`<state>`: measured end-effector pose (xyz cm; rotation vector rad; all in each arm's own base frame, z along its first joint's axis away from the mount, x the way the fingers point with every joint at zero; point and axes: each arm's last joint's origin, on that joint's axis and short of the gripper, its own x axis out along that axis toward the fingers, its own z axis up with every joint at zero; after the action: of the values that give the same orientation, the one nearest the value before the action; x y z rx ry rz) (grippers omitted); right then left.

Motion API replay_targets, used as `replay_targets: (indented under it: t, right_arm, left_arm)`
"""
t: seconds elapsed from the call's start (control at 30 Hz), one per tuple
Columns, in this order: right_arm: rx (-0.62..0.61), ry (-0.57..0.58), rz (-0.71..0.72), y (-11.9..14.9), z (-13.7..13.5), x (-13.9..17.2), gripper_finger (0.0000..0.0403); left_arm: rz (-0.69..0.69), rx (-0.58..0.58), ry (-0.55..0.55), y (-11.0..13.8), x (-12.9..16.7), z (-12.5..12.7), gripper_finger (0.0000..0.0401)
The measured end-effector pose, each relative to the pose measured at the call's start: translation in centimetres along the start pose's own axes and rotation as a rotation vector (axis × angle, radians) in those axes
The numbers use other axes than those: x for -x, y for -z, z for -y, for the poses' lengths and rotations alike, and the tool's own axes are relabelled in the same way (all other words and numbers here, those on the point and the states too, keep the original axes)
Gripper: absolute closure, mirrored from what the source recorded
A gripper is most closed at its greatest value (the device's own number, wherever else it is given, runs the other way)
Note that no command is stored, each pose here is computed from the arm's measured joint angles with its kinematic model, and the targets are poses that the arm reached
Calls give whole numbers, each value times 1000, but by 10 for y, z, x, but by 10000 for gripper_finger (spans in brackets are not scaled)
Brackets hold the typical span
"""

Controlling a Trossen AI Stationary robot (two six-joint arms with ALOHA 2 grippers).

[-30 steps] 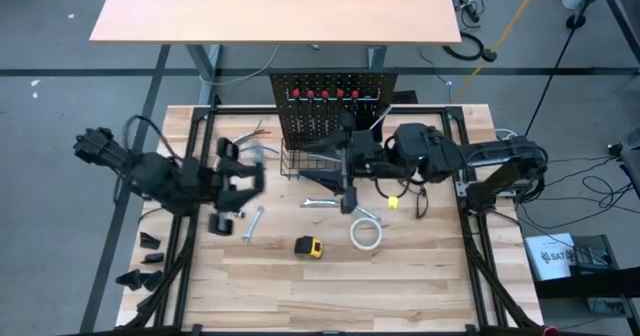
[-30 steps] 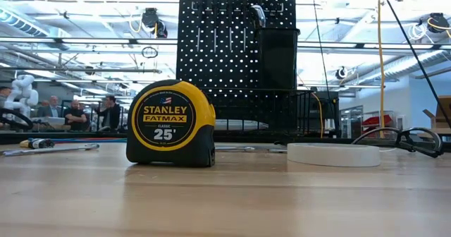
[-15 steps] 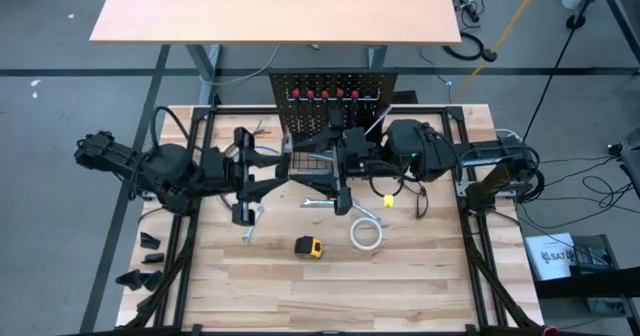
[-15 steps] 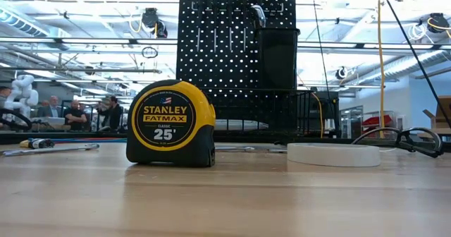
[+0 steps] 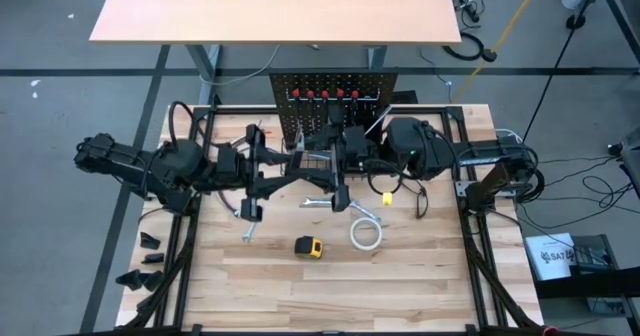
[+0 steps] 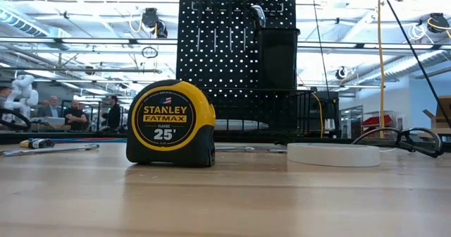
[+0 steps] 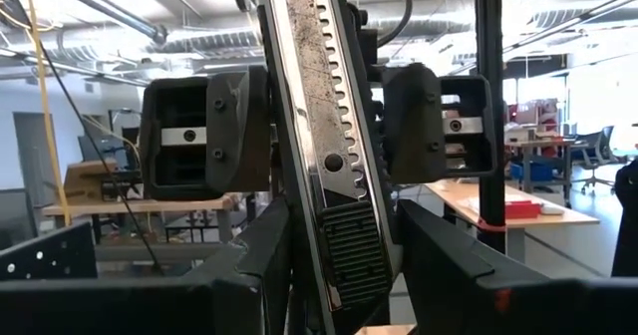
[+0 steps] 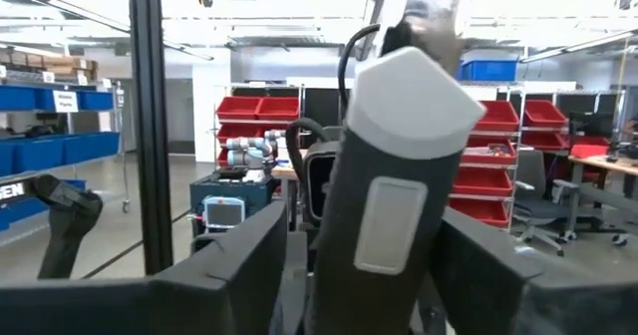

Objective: Hang tools onto peg board
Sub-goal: Put the black utility knife into the pegboard basket

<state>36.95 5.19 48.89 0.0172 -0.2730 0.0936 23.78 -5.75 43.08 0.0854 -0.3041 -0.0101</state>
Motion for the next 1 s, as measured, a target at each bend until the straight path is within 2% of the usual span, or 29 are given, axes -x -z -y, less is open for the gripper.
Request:
replay_targets:
  t: [0.2, 0.3, 0.5, 0.63, 0.8, 1.0]
  right_arm:
    - [-5, 7, 5, 0, 1, 0, 265]
    - [-3, 9, 5, 0, 2, 0, 265]
    - [43, 18, 0, 0, 3, 0, 265]
    - [48, 36, -32, -2, 3, 4, 265]
    - [94, 139, -62, -17, -2, 20, 265]
    - [137, 248, -224, 0, -12, 21, 265]
  left_arm:
    - [-6, -13, 4, 1, 0, -2, 257]
    - [-9, -13, -9, 1, 0, -2, 242]
    - [-53, 14, -85, 3, 2, -5, 182]
    - [-122, 5, -91, 2, 12, -8, 170]
    - [-205, 41, -134, -11, 43, -18, 168]
    - [-284, 109, -225, -24, 89, -33, 167]
